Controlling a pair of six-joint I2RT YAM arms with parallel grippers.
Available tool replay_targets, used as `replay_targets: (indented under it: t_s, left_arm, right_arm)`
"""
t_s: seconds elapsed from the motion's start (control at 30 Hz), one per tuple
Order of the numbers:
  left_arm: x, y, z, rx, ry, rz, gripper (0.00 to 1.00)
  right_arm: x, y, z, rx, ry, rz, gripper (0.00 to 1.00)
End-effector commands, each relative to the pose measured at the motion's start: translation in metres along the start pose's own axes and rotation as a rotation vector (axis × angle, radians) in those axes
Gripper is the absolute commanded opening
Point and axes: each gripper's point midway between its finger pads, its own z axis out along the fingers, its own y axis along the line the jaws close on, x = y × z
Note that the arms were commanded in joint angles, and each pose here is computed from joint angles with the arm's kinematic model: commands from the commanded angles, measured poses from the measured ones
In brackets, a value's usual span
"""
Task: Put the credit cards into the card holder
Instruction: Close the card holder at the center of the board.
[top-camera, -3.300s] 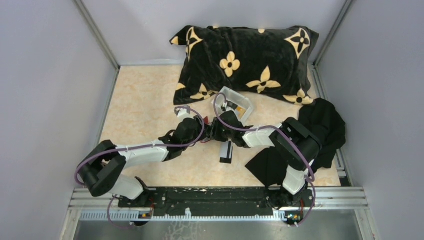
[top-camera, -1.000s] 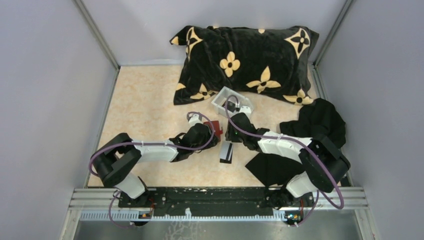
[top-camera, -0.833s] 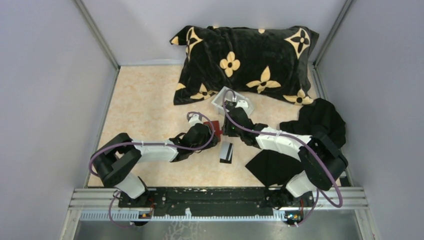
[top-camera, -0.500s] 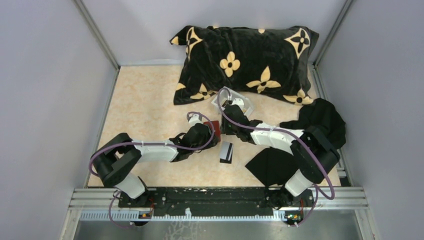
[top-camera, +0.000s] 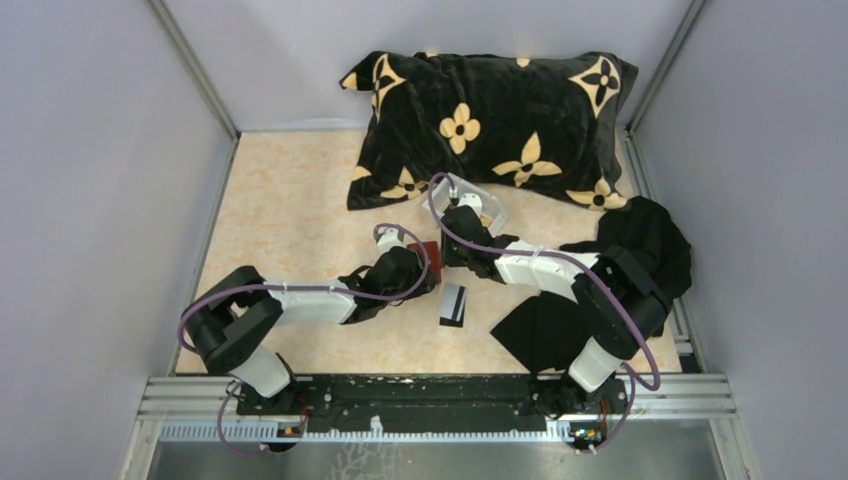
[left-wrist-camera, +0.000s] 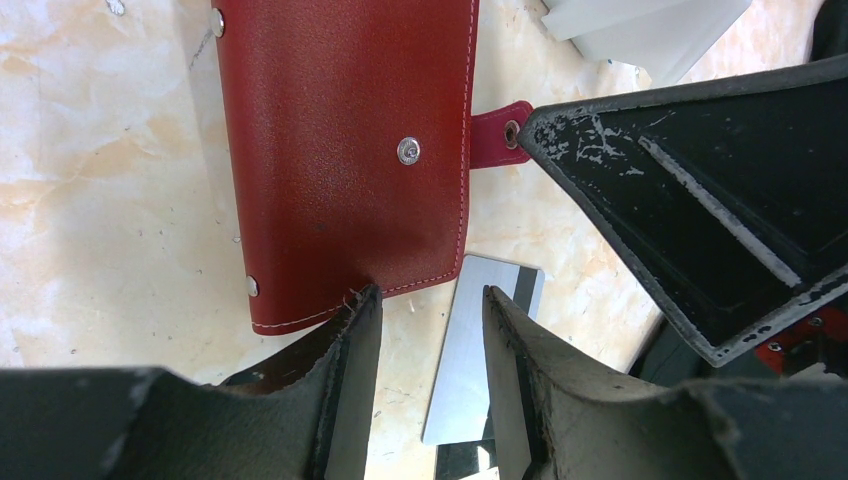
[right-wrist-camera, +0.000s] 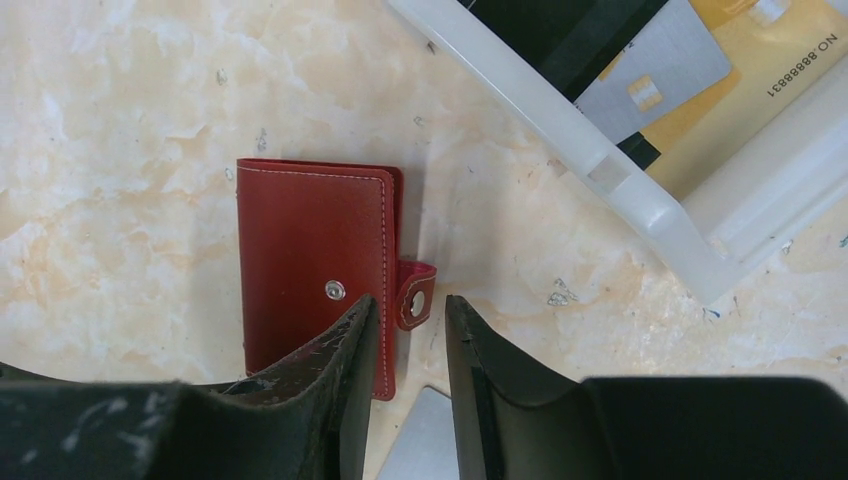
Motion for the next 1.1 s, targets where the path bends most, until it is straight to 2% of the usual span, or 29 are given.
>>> replay_targets:
  t_s: [0.0,0.43,0.93,1.07]
  left_arm:
    - [0.0017,-0.0036,0.0024,0.003,0.007,0.018,0.48]
    - [0.0029,-0.0035,0.0021,0.005,0.009,0.017,0.48]
    - [0.0035,-0.0026,0.0016,0.004,0.011,0.013,0.48]
    - [-0.0013,-0.0061,-0.0008,0.011,-0.003,0.011,0.49]
  right_arm:
    - [-0.0235,0.0120,0.0017,-0.023,-0.051,0.000,0.31]
    - [-0.0204,0.0138,0.0044,-0.028,-0.038,-0.005,0.28]
    - [-0.0208,0.0174,0.0037,-0.035,-0.043,-0.014,0.04]
    - [-0.0208,0.0191,0.0032,-0.036,-0.045,-0.023,0.02]
